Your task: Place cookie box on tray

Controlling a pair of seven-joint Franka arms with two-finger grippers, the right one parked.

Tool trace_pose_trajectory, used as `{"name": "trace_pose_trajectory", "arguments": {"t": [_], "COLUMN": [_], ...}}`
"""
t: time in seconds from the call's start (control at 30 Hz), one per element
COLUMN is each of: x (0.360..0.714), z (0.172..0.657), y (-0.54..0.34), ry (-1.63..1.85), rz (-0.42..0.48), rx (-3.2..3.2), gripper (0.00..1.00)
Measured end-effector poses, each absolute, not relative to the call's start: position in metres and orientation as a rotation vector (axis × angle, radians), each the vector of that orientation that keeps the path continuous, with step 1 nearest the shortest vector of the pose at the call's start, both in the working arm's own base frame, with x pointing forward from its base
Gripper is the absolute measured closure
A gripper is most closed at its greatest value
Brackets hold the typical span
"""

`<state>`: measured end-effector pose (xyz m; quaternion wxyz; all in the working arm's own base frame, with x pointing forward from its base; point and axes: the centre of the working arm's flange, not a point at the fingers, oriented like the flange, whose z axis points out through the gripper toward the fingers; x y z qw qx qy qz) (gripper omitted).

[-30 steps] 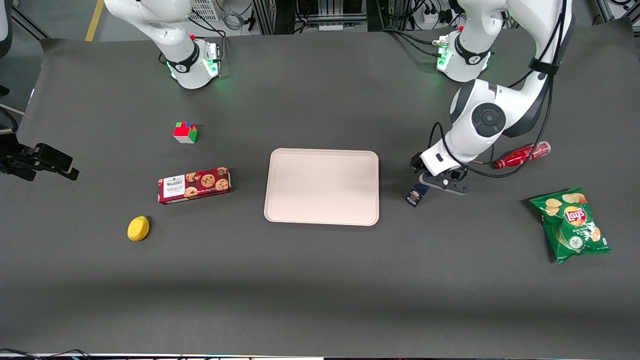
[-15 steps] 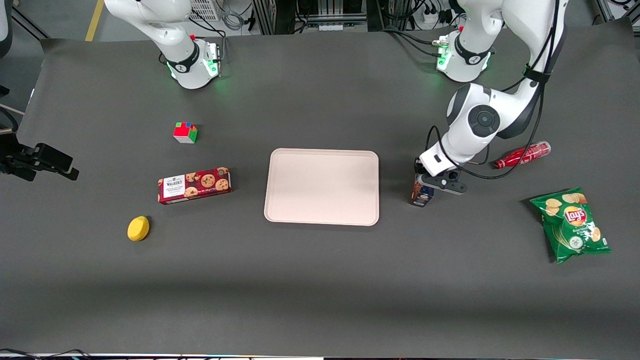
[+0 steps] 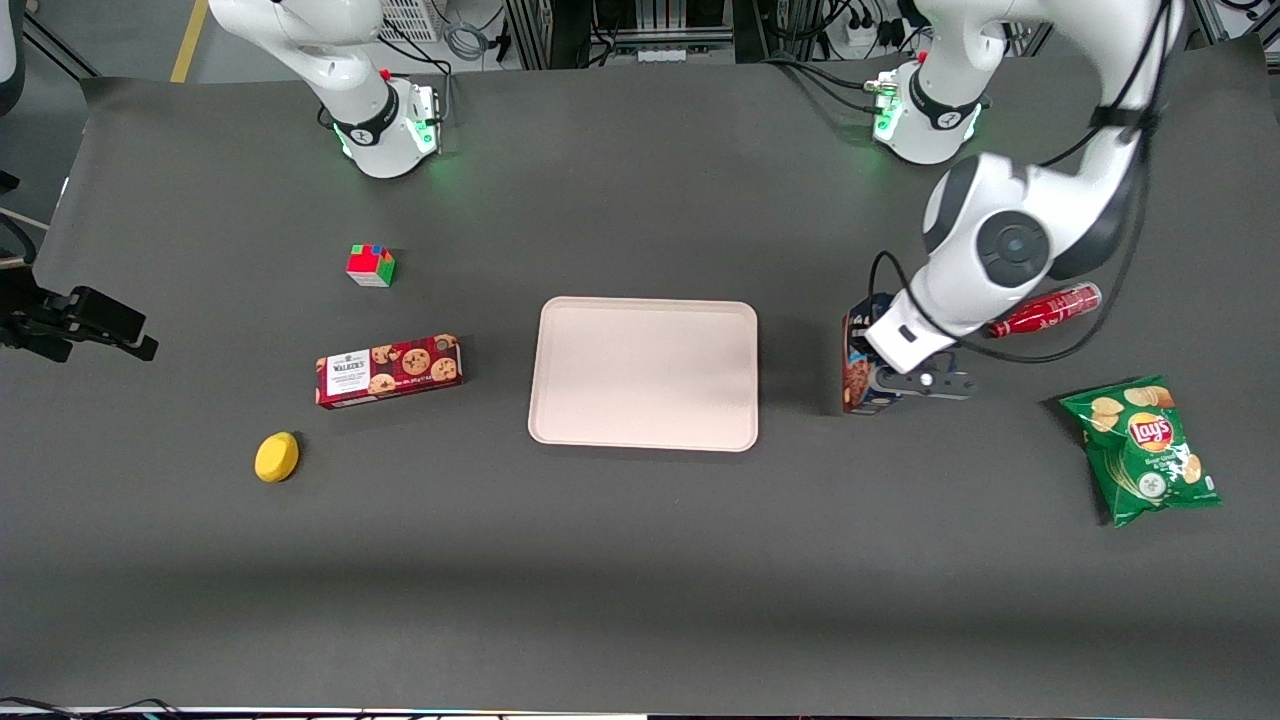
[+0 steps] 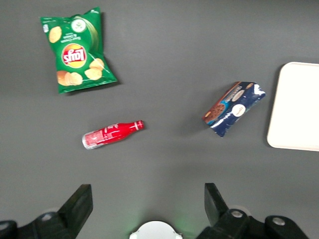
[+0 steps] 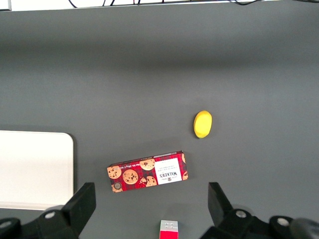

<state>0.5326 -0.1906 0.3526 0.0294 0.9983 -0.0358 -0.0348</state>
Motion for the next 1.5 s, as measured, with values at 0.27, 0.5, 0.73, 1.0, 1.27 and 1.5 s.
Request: {"name": "trace_pose_trajectory", "arguments": {"t": [0.27, 0.5, 0.73, 1.0, 1.27, 1.5], "x": [0.546, 0.527, 0.506, 0.515, 0.516, 0.516], "z": [0.467, 0.504, 0.487, 0.404, 0.306, 0.282], "y": [-0.215, -0.278, -0.341, -0.371, -0.389, -0.392], "ry": [0.1, 0.229, 0.275, 0.198, 0.157, 0.093], "rz": [-0.156, -0.134, -0.156, -0.216, -0.227, -0.202], "rx": [3.095, 3.072, 3.043, 3.077, 3.031, 3.066], "gripper": [0.87, 0.87, 0.87, 0.87, 0.87, 0.81]}}
